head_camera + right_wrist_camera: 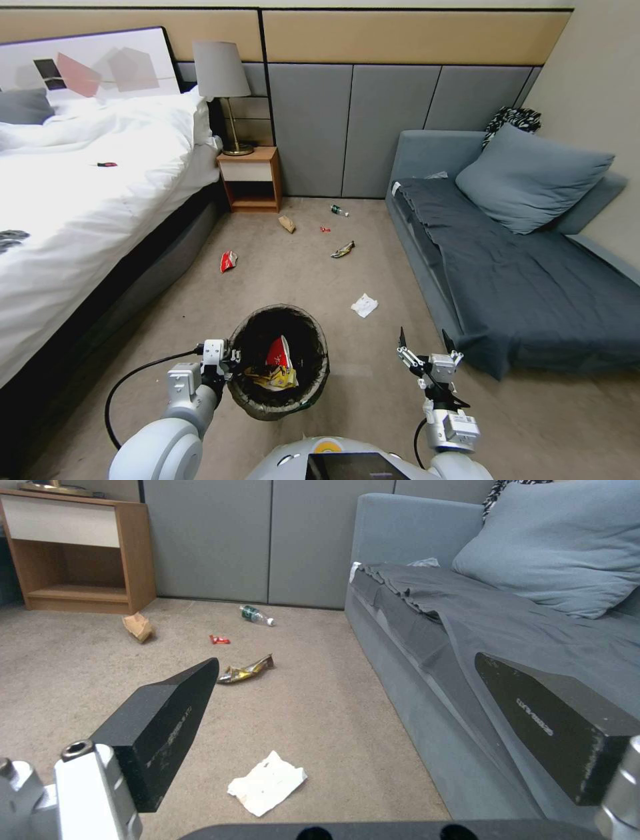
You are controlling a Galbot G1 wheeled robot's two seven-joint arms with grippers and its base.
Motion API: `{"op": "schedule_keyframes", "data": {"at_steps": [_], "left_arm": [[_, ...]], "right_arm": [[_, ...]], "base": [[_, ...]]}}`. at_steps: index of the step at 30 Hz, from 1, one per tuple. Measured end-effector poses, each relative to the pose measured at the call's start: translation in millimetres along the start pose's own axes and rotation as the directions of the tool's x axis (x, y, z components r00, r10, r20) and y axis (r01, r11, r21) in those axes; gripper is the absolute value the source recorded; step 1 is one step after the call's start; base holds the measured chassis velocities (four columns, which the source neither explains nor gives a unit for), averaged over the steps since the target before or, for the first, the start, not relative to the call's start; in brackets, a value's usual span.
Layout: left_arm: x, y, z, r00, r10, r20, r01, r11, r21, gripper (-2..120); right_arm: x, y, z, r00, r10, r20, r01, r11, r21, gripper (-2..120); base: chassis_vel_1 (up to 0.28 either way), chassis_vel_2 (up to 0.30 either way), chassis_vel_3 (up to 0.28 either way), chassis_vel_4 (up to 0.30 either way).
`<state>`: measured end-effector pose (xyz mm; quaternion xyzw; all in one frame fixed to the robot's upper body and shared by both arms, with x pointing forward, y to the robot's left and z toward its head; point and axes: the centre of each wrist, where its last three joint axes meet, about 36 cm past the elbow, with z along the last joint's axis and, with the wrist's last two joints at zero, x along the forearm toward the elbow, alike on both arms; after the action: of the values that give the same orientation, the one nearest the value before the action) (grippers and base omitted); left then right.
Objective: Pick up the trash bin, then pick up the garbage from the floor and place it into the trash bin.
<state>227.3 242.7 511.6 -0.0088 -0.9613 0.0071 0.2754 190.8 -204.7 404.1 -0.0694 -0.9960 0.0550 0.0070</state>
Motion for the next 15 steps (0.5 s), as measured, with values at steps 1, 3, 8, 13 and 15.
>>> {"op": "schedule_keyframes", "data": {"at_steps": [1, 3, 8, 13, 15], "left_arm": [[-0.1, 0.1, -0.2, 1.0, 0.0, 0.001, 0.0, 1.0, 0.0, 2], [-0.2, 0.1, -0.4, 1.0, 0.0, 0.002, 0.0, 1.0, 0.0, 2], [-0.5, 0.3, -1.1, 1.0, -0.001, 0.005, 0.001, 1.0, 0.0, 2], [-0.5, 0.3, -1.2, 1.0, 0.0, 0.006, 0.0, 1.0, 0.0, 2], [-0.6, 0.2, -1.3, 1.0, 0.0, 0.007, 0.0, 1.0, 0.0, 2]], "right_arm": [[-0.1, 0.1, 0.1, 1.0, 0.0, 0.0, 0.0, 1.0, 0.0, 100], [-0.2, 0.1, 0.2, 1.0, 0.0, 0.0, 0.0, 1.0, 0.0, 100], [-1.0, 0.2, 0.9, 1.0, 0.001, 0.001, -0.001, 1.0, 0.0, 100], [-1.4, 0.5, 1.9, 1.0, 0.003, -0.001, -0.003, 1.0, -0.001, 100], [-1.4, 0.6, 2.0, 1.0, 0.003, -0.001, -0.003, 1.0, -0.001, 100]], "base": [[-0.052, 0.042, 0.039, -0.032], [-0.052, 0.048, 0.056, -0.032], [-0.035, 0.059, 0.047, -0.059], [-0.017, 0.021, 0.02, -0.015], [-0.055, 0.052, 0.051, -0.042]]}}
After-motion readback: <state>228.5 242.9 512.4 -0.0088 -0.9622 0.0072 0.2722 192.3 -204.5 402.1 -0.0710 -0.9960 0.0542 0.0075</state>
